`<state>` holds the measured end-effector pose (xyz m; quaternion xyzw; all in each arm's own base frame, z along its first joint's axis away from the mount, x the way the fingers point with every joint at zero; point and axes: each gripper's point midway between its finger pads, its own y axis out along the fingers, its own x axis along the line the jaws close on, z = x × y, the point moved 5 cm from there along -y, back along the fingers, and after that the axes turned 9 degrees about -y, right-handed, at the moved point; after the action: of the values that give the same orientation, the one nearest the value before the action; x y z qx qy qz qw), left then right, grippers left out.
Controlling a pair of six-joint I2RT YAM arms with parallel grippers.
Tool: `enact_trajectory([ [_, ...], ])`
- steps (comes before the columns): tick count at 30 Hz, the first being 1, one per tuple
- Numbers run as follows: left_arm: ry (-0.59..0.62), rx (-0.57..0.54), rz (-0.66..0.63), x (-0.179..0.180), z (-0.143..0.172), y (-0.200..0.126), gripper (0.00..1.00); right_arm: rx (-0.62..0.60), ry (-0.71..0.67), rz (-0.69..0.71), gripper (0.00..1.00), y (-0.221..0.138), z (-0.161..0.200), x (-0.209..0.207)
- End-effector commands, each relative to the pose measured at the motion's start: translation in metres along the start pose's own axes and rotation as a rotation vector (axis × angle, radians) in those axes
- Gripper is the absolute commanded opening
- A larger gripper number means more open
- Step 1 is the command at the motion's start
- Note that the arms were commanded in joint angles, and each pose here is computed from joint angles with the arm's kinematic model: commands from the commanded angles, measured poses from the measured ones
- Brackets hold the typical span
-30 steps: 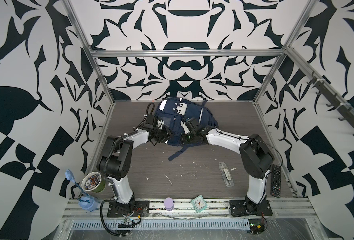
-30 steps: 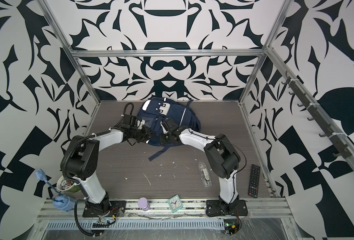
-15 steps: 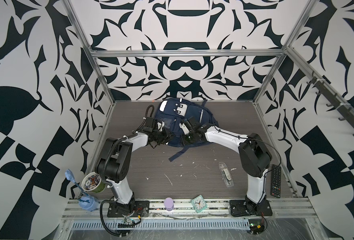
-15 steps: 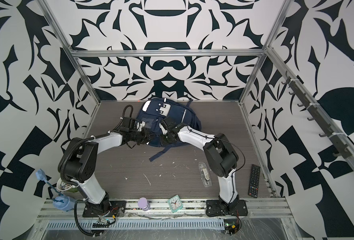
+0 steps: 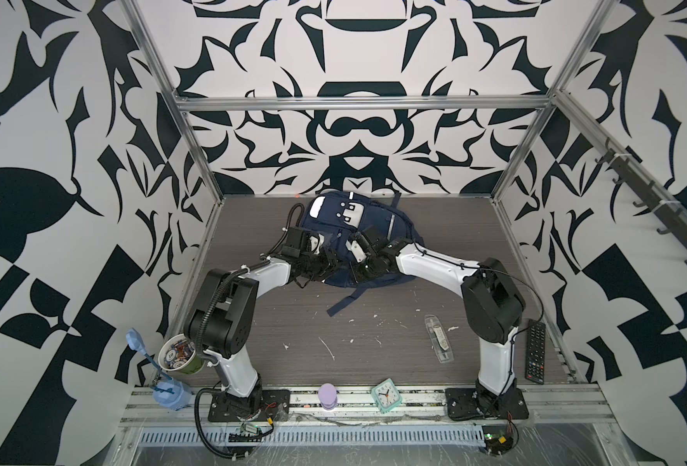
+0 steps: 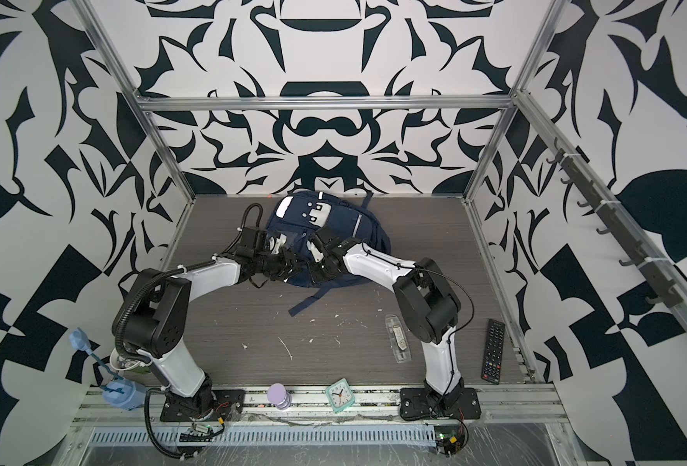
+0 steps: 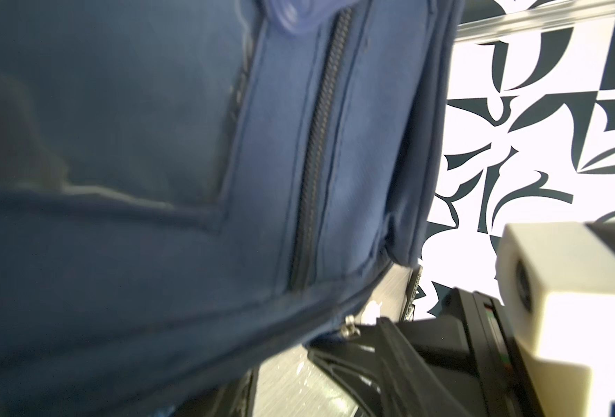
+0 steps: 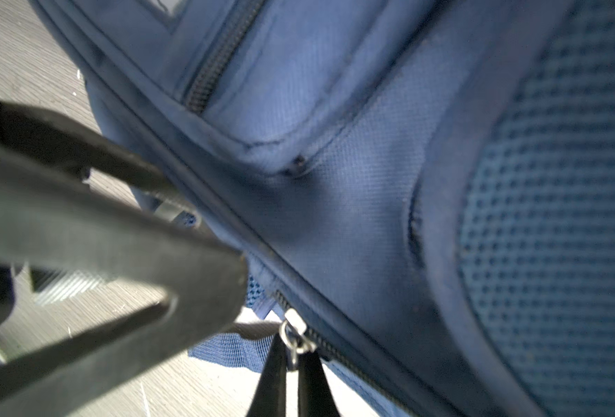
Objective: Pack books, pencil case, and school supplies into a backpack
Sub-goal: Zip the student bag at the top-center of the table.
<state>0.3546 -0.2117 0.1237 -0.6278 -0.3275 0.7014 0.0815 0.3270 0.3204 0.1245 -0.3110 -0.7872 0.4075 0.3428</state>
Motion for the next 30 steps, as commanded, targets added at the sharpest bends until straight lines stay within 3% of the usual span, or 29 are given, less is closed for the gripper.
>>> enact_trajectory([
  [1,-0.022,-0.02,-0.035,0.002,-0.01,0.006,0.51,-0.019,-0.043,-0.05,0.0,-0.016,-0.009,0.018],
  [14,-0.036,-0.11,-0.097,0.011,-0.039,-0.019,0.12,0.008,0.011,0.048,0.0,-0.029,0.017,-0.02],
  [23,-0.101,-0.218,-0.138,0.038,-0.072,-0.051,0.1,0.006,0.098,0.124,0.0,-0.062,0.042,-0.075],
  [30,-0.122,-0.248,-0.122,0.033,-0.093,-0.053,0.11,-0.052,0.174,0.209,0.0,-0.086,0.048,-0.1],
])
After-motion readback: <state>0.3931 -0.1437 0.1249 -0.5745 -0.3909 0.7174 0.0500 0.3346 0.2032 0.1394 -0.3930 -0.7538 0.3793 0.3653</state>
